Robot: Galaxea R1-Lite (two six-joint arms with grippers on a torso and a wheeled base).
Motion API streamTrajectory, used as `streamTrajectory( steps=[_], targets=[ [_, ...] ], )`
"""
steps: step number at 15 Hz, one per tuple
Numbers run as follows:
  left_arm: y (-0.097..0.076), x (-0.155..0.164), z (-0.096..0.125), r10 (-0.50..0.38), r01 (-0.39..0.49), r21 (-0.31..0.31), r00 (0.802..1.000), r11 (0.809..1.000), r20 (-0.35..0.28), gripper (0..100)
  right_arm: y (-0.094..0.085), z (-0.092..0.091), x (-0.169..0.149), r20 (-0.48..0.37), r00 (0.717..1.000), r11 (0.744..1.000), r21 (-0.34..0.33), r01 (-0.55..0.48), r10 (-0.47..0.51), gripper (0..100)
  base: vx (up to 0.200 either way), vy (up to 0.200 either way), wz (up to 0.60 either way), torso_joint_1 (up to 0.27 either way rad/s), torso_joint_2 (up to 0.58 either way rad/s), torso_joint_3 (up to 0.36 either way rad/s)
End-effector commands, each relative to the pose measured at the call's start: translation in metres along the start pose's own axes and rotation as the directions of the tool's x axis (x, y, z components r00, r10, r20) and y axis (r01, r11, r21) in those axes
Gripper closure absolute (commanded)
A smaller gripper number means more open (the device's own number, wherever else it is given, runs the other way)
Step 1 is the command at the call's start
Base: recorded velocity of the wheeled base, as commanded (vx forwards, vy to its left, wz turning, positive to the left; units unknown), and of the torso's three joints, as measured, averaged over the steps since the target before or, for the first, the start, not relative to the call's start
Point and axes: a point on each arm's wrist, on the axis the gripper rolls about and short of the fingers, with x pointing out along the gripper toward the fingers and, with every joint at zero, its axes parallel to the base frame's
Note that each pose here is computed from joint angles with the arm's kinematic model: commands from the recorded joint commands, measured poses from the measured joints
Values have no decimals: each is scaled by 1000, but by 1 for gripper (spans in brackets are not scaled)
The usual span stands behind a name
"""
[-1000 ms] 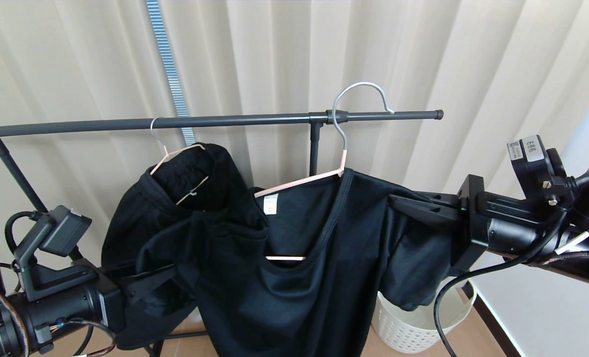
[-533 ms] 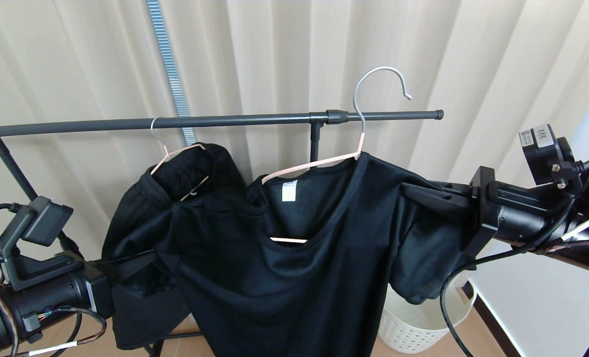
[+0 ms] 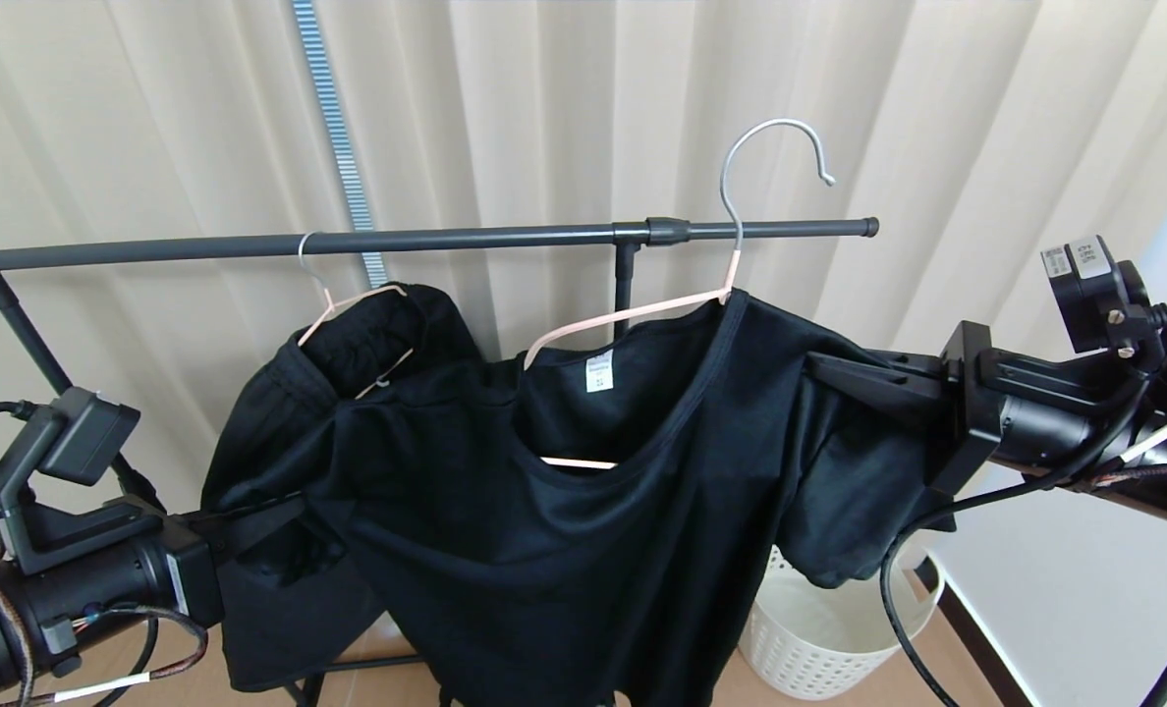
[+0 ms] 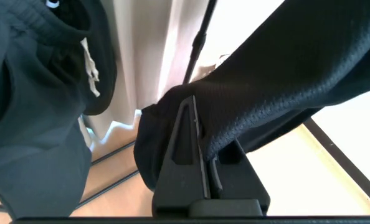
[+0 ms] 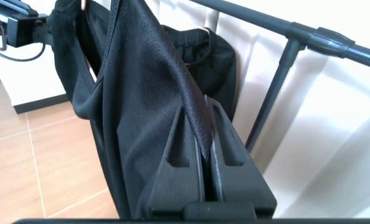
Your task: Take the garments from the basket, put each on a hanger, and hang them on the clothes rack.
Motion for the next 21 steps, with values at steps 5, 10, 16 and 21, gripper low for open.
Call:
streamTrajectory(
  steps=[5,10,16,21],
  targets=[
    [-2,-2,-1,-12,12,2,1000,1000,3,0,-1,-1,1,-3,1000,1000,3,0,0,100,0,0,0,0,0,0],
    [-17,-25,15,-164,169,-43,980,985,110,0,-3,-11,5,-29,1000,1000,26,-5,5,100,0,0,0,0,0,0],
    [-32,-30,24,-238,244,-26,961,969,141,0,20,-36,31,-88,987,988,94,-126,134,100,0,0,0,0,0,0],
    [-73,-29,35,-248,249,-5,967,969,48,0,40,-49,41,-121,969,973,114,-203,216,100,0,0,0,0,0,0]
  ],
)
